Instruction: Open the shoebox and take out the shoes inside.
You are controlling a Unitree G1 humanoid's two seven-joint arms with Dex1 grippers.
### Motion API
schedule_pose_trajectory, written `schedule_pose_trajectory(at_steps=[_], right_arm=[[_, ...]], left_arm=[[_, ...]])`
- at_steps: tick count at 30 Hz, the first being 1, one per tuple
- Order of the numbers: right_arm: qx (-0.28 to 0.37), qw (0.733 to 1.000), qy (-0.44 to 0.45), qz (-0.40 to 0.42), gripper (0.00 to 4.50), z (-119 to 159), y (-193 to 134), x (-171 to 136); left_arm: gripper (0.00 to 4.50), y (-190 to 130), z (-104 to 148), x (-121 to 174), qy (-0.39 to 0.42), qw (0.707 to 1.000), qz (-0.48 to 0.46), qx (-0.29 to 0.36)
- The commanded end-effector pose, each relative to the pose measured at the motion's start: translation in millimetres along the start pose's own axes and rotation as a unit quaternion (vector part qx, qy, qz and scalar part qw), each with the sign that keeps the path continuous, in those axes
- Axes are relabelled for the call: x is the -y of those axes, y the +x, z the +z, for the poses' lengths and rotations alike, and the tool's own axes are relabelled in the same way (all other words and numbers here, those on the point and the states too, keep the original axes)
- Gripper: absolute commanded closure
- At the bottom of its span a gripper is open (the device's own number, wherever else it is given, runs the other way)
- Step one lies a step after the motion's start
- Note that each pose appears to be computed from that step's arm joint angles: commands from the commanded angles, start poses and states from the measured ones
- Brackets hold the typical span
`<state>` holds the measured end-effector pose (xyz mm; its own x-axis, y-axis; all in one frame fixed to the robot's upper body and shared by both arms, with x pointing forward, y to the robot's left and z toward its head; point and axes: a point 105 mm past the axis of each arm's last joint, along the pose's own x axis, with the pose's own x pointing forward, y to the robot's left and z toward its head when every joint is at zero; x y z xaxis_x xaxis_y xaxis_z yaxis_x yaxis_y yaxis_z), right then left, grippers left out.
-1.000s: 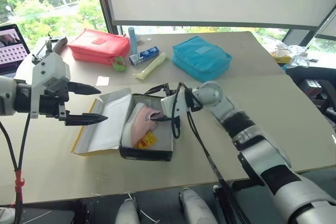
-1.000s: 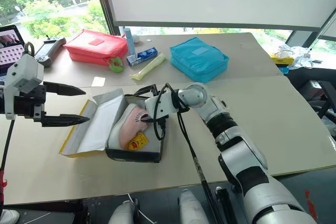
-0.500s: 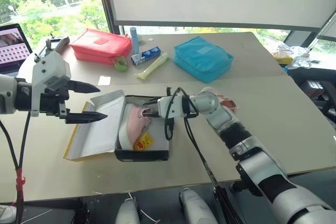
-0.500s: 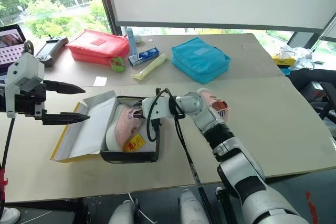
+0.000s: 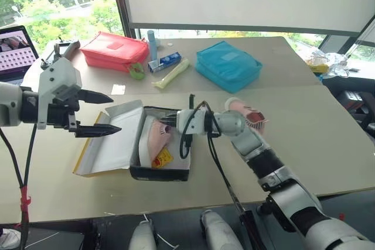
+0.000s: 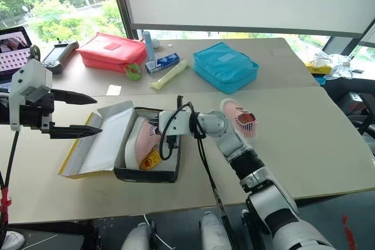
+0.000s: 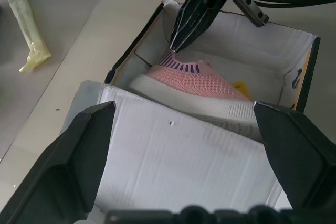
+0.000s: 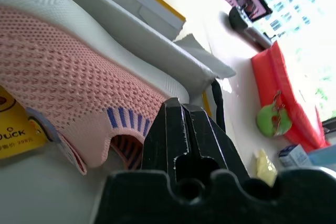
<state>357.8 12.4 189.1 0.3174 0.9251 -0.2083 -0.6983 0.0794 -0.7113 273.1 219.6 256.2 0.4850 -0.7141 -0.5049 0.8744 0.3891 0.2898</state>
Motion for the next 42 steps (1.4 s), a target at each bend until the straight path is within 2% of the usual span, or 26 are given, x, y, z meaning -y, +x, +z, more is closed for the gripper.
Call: schedule_pose_trajectory(at_steps=[1, 3, 4, 6, 10, 11, 15, 17, 21, 26, 28, 29, 33, 37, 42], right_arm=[[-0.001, 0.982, 0.186, 0.017, 3.44, 30, -22, 44], [-0.018, 0.945, 0.321, 0.054, 2.77, 44, -31, 55], [-0.029, 0.912, 0.403, 0.078, 2.34, 54, -36, 59], [-0.039, 0.854, 0.504, 0.123, 2.34, 71, -42, 56], [-0.064, 0.753, 0.629, 0.179, 2.34, 88, -39, 49], [-0.068, 0.736, 0.646, 0.19, 2.34, 89, -34, 46], [-0.11, 0.698, 0.681, 0.189, 2.34, 74, -15, 28], [-0.133, 0.689, 0.691, 0.172, 2.34, 63, -6, 20], [-0.168, 0.688, 0.693, 0.134, 2.34, 43, 3, 9], [-0.204, 0.711, 0.667, 0.094, 2.34, 13, 12, -2], [-0.217, 0.734, 0.639, 0.076, 2.34, 0, 12, -1], [-0.219, 0.734, 0.639, 0.073, 2.34, -2, 12, -1], [-0.222, 0.739, 0.632, 0.077, 2.34, -5, 13, -2], [-0.217, 0.729, 0.641, 0.103, 2.34, 0, 21, -14], [-0.175, 0.696, 0.68, 0.151, 2.34, 26, 29, -18]], left_arm=[[0.0, -3, 8, -3, 0.023, 1.0, 0.006, 0.008], [0.0, -1, 8, -3, 0.023, 1.0, 0.005, 0.01], [0.0, 0, 8, -3, 0.022, 1.0, 0.005, 0.012], [0.0, 2, 8, -3, 0.021, 1.0, 0.004, 0.015], [0.0, 2, 6, 0, 0.018, 1.0, 0.005, 0.016], [0.0, 1, 5, 0, 0.016, 1.0, 0.007, 0.016], [0.0, 1, 4, 1, 0.013, 1.0, 0.011, 0.017], [0.0, 2, 3, 2, 0.012, 1.0, 0.012, 0.017], [0.0, 2, 3, 1, 0.011, 1.0, 0.014, 0.018], [0.0, 2, 3, 2, 0.01, 1.0, 0.017, 0.019], [0.0, 2, 2, 4, 0.009, 1.0, 0.017, 0.019], [0.0, 1, 2, 4, 0.008, 1.0, 0.018, 0.019], [0.0, -1, 1, 6, 0.007, 1.0, 0.024, 0.018], [0.0, 0, 1, 9, 0.004, 0.999, 0.025, 0.019], [0.0, -1, -1, 9, 0.002, 0.999, 0.029, 0.017]])
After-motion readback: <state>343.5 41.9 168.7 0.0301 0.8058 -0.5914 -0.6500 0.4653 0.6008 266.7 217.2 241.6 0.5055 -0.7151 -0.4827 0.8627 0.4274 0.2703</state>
